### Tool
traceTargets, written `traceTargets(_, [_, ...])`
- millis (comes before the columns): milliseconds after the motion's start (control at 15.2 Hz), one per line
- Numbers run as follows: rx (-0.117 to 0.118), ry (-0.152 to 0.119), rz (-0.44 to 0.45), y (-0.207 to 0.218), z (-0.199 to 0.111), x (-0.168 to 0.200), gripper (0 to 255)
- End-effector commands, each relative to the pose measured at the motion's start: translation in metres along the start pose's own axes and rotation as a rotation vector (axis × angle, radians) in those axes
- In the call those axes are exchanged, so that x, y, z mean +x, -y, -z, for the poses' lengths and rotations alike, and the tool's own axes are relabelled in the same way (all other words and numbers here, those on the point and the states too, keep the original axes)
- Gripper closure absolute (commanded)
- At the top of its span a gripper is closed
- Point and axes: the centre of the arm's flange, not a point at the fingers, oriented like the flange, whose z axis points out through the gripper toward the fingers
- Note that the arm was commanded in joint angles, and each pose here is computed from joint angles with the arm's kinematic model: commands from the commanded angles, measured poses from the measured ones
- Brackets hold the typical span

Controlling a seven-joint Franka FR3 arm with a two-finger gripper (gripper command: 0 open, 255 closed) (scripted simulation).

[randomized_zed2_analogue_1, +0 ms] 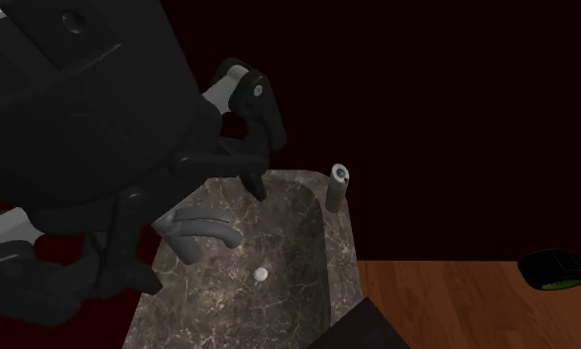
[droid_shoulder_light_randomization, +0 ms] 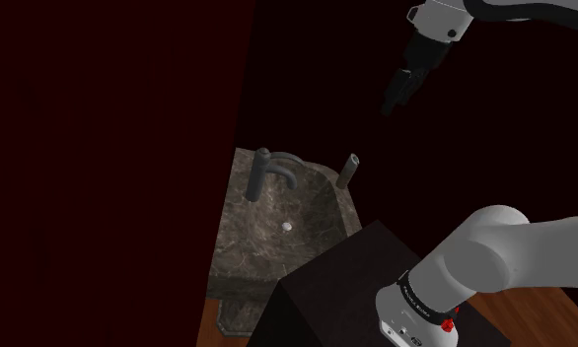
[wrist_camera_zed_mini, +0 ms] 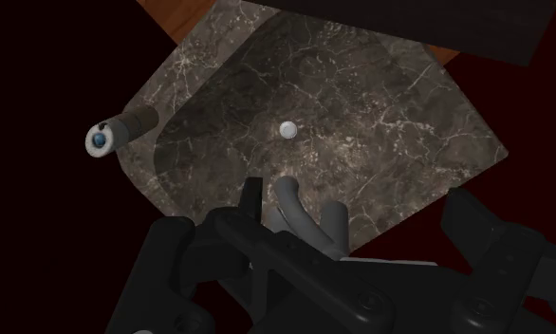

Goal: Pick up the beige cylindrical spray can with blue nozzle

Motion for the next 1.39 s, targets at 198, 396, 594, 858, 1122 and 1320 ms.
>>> traceTargets(198, [0.005,-0.016,-0.010,-0.026,-0.029,0.005,0])
traceTargets(396, [0.010,-0.031,-0.020,-0.053,-0.058,0.010,0])
traceTargets(594, [0.014,-0.047,-0.030,-0.079,-0.088,0.015,0])
traceTargets(858, [0.021,-0.068,-0.044,-0.114,-0.127,0.023,0])
traceTargets(1122, [0.027,-0.089,-0.057,-0.149,-0.166,0.031,0])
traceTargets(1320, [0.032,-0.105,-0.067,-0.175,-0.195,0.037,0])
